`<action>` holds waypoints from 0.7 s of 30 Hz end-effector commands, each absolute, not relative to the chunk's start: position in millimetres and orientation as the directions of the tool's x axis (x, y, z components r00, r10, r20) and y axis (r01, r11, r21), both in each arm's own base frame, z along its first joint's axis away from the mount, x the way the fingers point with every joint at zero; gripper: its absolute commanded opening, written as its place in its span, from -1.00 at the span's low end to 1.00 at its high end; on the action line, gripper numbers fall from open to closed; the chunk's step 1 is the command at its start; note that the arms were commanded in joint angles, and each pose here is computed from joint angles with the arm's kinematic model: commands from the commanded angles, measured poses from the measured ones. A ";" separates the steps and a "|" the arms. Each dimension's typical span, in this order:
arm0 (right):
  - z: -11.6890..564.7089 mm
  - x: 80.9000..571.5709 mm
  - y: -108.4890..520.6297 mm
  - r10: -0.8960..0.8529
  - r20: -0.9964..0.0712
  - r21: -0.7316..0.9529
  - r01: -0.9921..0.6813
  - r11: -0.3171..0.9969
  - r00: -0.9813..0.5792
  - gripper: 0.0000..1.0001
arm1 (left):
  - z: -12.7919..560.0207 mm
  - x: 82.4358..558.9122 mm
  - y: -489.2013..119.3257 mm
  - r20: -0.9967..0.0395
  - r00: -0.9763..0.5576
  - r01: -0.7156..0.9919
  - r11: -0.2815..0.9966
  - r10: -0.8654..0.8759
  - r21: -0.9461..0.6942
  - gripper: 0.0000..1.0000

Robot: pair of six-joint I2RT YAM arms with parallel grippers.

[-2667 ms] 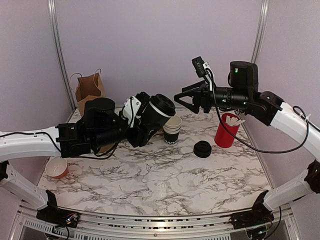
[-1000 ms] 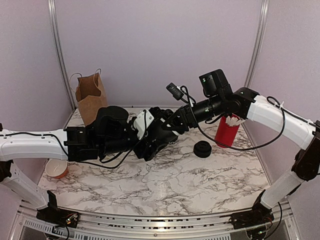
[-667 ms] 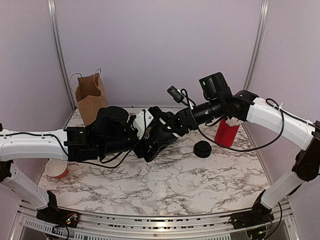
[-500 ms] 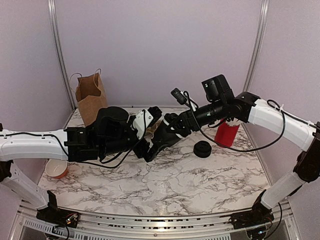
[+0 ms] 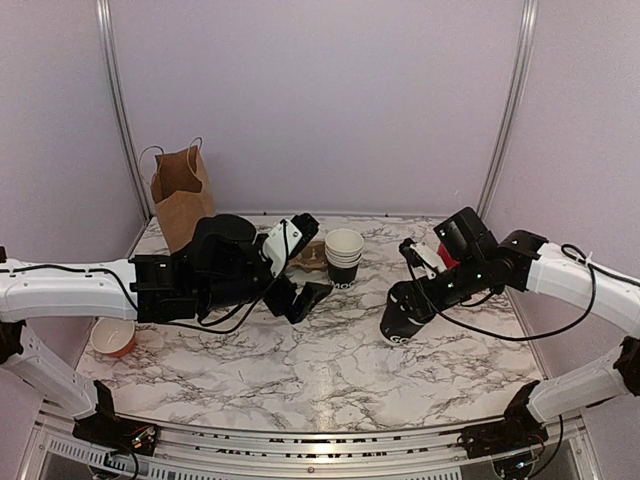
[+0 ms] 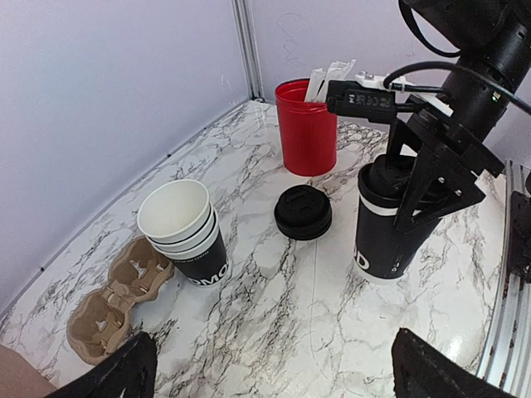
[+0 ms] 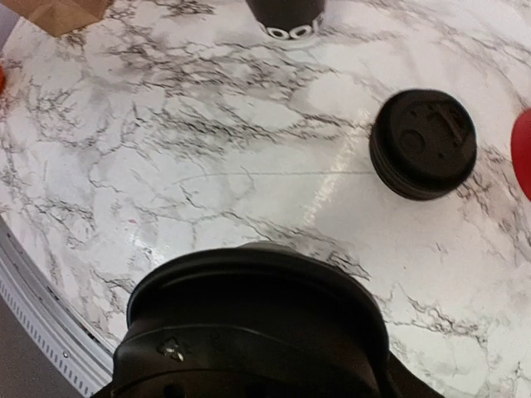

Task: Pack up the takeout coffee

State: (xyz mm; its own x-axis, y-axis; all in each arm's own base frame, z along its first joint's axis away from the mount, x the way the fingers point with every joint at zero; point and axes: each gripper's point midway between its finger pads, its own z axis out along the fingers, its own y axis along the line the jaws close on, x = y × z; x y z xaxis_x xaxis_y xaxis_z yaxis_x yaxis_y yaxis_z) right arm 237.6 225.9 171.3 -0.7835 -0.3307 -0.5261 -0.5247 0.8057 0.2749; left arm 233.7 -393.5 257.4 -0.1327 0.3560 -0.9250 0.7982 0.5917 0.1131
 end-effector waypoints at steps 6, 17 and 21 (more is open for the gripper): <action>125.6 250.7 130.1 -0.107 -0.483 0.109 -0.181 0.977 -0.869 0.12 | 280.6 237.1 -394.3 -0.948 -0.128 0.808 0.586 0.290 0.071 0.98; 105.8 258.8 127.9 -0.113 -0.441 0.070 -0.160 0.985 -0.890 0.84 | 281.4 238.7 -382.9 -0.947 -0.140 0.791 0.608 0.288 0.067 0.98; 108.8 260.4 129.5 -0.120 -0.443 0.070 -0.168 0.983 -0.889 0.99 | 280.6 239.2 -381.8 -0.947 -0.145 0.790 0.609 0.286 0.063 0.98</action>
State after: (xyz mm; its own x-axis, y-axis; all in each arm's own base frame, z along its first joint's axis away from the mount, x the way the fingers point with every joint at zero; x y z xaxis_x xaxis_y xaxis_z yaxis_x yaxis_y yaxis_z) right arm 249.9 127.8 98.7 -0.9035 -0.1333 -0.4074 -0.1749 0.9823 0.0666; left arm 237.4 -387.8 267.3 -0.1467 0.3203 -0.9359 0.7989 0.5963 0.0789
